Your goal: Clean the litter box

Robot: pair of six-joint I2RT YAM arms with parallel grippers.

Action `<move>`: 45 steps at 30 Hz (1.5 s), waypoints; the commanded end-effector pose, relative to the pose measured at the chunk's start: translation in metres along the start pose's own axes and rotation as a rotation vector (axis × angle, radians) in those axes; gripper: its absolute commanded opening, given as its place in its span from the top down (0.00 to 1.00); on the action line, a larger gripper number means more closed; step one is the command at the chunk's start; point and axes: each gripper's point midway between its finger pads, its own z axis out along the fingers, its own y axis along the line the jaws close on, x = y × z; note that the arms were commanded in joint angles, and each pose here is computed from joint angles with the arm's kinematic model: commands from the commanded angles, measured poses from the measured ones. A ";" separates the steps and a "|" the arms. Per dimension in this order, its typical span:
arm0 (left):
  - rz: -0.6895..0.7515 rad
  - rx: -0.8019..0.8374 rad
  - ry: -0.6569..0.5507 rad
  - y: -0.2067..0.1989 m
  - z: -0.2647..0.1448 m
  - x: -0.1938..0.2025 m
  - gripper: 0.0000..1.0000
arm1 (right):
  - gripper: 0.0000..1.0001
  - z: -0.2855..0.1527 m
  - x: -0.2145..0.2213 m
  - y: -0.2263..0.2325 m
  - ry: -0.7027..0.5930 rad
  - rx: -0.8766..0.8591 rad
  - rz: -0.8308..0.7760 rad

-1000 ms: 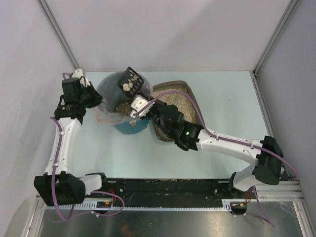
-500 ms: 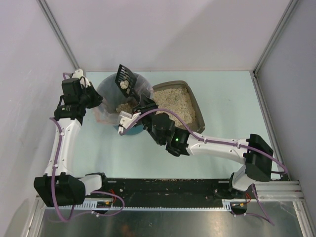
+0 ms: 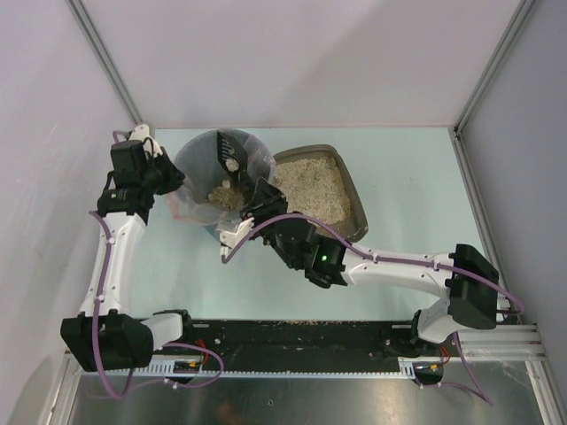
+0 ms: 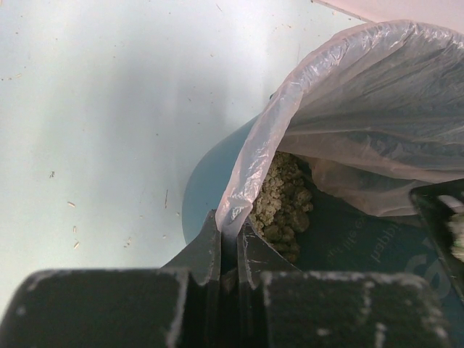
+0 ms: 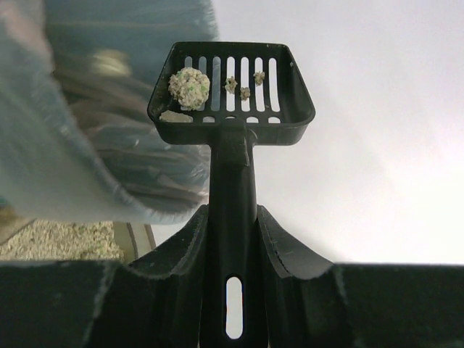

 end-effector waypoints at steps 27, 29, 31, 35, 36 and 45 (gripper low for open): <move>0.014 0.075 -0.058 -0.017 -0.011 -0.011 1.00 | 1.00 -0.036 -0.003 -0.037 0.027 0.124 -0.172; 0.012 0.075 -0.053 -0.017 -0.009 -0.010 1.00 | 1.00 -0.039 -0.002 0.010 0.003 -0.067 -0.197; 0.015 0.079 -0.053 -0.018 -0.009 -0.010 1.00 | 1.00 -0.044 -0.007 0.045 -0.021 -0.185 -0.225; 0.017 0.070 -0.057 -0.016 -0.009 -0.011 1.00 | 1.00 -0.053 0.007 0.071 0.035 -0.271 -0.222; 0.016 0.070 -0.056 -0.015 -0.009 -0.011 1.00 | 1.00 -0.053 0.007 0.066 0.038 -0.256 -0.218; 0.015 0.076 -0.061 -0.017 -0.009 -0.013 1.00 | 1.00 -0.038 -0.004 -0.010 0.043 0.062 -0.165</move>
